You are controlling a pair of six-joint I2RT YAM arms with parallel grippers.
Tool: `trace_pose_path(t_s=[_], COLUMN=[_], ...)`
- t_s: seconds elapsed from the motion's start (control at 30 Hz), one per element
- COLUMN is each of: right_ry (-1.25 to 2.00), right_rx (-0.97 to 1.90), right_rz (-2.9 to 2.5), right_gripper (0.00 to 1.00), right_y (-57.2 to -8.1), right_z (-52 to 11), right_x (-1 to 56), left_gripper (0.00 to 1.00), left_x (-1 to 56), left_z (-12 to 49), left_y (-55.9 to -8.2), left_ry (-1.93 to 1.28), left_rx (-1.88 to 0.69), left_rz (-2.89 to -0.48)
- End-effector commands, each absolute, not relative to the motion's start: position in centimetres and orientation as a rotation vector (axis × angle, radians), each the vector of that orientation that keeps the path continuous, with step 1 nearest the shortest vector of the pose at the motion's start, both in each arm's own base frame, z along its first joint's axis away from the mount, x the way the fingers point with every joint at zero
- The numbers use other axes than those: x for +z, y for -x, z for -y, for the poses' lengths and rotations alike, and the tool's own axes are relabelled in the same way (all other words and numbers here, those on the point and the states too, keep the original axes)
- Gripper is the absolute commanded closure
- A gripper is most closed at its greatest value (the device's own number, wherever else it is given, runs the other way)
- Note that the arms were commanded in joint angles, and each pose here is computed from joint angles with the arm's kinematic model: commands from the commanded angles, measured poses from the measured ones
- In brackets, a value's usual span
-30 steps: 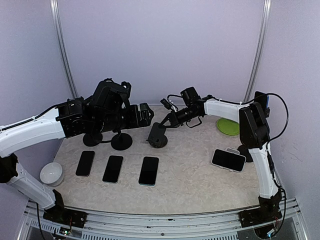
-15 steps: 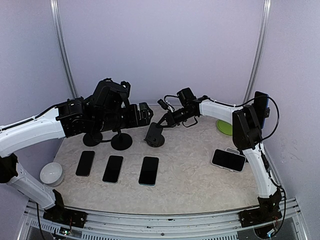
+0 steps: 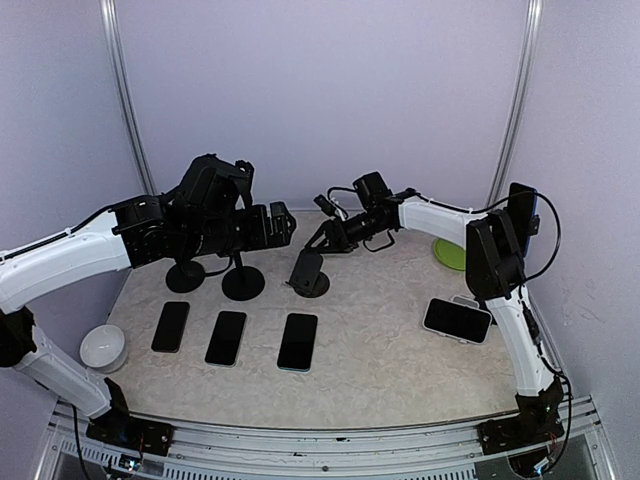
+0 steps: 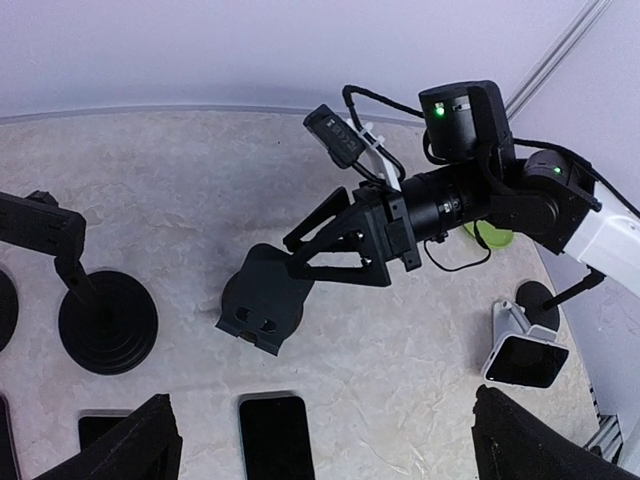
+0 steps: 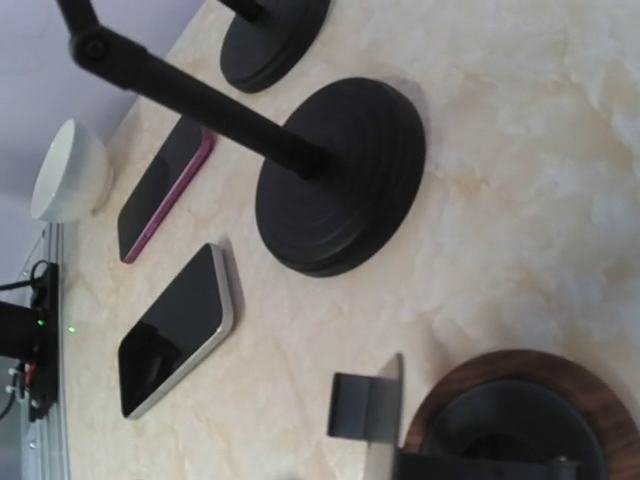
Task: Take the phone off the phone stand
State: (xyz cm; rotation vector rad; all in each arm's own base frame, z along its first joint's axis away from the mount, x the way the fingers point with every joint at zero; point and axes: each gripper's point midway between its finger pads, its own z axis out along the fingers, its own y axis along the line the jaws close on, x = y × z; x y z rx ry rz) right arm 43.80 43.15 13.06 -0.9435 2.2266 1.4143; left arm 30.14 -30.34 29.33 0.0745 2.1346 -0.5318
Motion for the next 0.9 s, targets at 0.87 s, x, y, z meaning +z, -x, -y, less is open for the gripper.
trace_pose_path(t_s=[0.87], right_ry=[0.713], right_rx=[0.935], right_rz=[-2.374], right_gripper=[0.1], right_y=[-31.0], right_z=[-23.8], right_x=[21.9], left_gripper=[0.01], left_x=[28.8], left_z=[36.6], left_y=[-29.4], left_ry=[-0.436], left_rx=[-0.698], left_rz=[-2.078])
